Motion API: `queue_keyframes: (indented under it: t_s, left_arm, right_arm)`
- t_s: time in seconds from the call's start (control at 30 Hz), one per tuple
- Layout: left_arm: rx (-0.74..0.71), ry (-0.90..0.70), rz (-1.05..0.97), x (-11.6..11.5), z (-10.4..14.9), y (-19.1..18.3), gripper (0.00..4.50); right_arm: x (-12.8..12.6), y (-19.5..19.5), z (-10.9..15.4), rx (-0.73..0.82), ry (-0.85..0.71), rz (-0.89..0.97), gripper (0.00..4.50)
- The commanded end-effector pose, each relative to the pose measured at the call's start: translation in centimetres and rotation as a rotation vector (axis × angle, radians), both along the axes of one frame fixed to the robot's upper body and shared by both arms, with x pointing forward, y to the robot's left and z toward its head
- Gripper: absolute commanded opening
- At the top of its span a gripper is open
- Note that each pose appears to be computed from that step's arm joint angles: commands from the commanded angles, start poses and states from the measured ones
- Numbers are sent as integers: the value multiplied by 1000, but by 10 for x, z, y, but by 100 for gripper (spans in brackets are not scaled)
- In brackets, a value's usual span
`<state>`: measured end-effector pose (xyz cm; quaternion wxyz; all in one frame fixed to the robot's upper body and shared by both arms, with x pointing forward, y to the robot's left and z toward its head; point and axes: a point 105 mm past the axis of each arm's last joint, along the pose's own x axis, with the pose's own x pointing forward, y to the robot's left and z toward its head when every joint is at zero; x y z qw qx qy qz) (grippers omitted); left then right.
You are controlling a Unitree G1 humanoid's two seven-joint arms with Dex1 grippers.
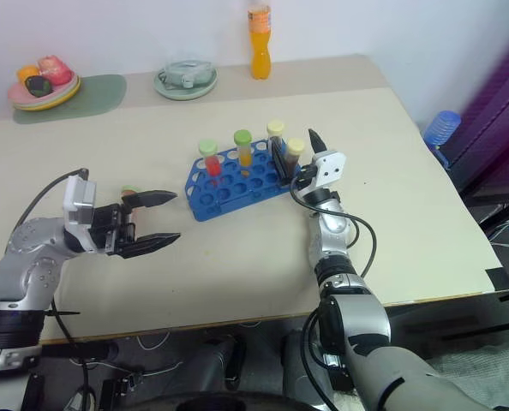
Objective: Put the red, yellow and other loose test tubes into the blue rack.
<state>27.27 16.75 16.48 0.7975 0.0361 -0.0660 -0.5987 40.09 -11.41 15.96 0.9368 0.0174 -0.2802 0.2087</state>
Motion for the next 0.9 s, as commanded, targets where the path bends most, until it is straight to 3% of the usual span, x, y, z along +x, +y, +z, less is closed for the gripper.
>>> queue_keyframes:
  t_s: [0.03,0.17,0.23,0.47,0.57,0.7,0.9]
  left_arm:
    - [-15,-31,-21,-1,6,-6,429]
    - [-24,-31,-30,1,5,-10,429]
    - [-29,-28,-36,2,4,-11,429]
    - [-36,-24,-50,4,2,-15,429]
    - [-42,-21,-56,4,2,-16,429]
    - [-39,-24,-57,6,1,-17,429]
    - [-43,-31,-57,6,-1,-20,429]
  right_arm:
    - [-9,-5,28,-31,-103,6,441]
    - [-23,-14,46,-92,-102,-16,441]
    - [-33,-20,52,-109,-28,-11,441]
    - [-71,-51,38,-212,456,58,441]
    - [-74,-64,27,-117,704,69,441]
    - [-74,-83,5,-282,989,-29,441]
    - [-65,-104,-19,-404,1151,-137,441]
